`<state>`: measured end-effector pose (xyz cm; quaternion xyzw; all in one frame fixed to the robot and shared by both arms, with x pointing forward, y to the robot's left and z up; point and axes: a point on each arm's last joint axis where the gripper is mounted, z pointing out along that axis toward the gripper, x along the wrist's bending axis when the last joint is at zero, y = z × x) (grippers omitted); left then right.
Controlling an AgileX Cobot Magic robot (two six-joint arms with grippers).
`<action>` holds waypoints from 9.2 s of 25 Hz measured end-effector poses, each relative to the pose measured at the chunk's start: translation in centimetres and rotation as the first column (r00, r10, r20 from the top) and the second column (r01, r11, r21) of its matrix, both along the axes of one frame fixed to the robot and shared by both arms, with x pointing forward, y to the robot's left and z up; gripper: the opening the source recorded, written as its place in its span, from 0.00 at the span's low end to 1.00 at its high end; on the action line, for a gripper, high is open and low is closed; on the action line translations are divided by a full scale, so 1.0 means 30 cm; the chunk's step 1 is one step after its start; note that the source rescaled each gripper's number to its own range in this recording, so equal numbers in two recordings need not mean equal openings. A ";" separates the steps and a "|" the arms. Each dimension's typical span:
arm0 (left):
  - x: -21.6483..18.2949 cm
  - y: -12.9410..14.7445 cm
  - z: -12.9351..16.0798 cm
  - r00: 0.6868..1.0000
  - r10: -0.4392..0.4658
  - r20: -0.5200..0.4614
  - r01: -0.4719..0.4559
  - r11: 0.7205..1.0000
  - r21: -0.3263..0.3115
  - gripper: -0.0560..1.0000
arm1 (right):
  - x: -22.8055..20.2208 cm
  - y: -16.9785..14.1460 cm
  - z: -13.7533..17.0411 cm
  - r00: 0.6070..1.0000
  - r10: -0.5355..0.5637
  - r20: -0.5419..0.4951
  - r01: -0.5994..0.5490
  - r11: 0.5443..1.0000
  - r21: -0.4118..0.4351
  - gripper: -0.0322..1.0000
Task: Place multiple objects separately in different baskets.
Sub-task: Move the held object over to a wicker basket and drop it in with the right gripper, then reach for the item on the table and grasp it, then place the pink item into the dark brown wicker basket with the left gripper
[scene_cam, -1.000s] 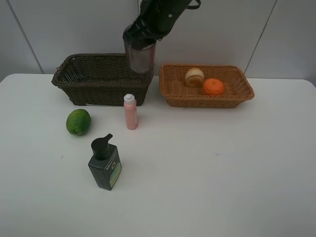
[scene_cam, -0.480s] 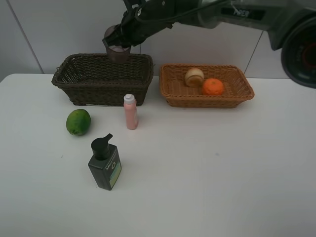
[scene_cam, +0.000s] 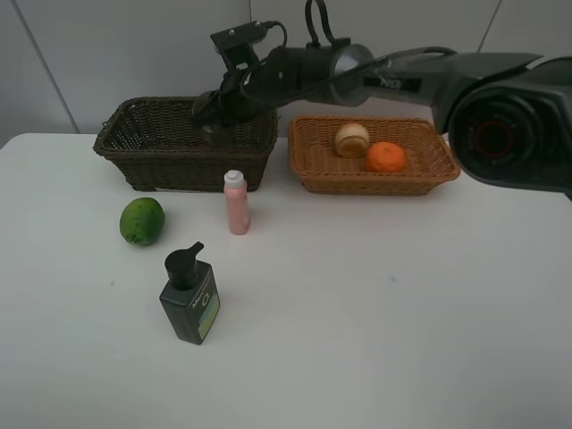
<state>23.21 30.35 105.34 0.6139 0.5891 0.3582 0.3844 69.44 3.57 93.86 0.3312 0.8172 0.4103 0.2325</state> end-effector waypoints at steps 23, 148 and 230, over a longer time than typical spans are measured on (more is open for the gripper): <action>0.000 0.000 0.000 1.000 0.000 0.000 0.000 1.000 0.000 1.00 | -0.096 -0.083 0.193 0.939 -0.073 -0.337 0.063 0.997 -0.041 0.98; 1.133 -0.472 0.000 0.803 -0.135 -0.581 0.183 0.983 0.025 1.00 | -1.547 -1.112 0.402 0.763 -0.646 0.021 0.630 0.752 0.194 0.98; 1.258 -0.764 -0.457 0.720 -0.075 -0.690 0.007 0.995 -0.102 0.07 | -1.547 -1.112 0.402 0.763 -0.646 0.021 0.630 0.752 0.194 0.98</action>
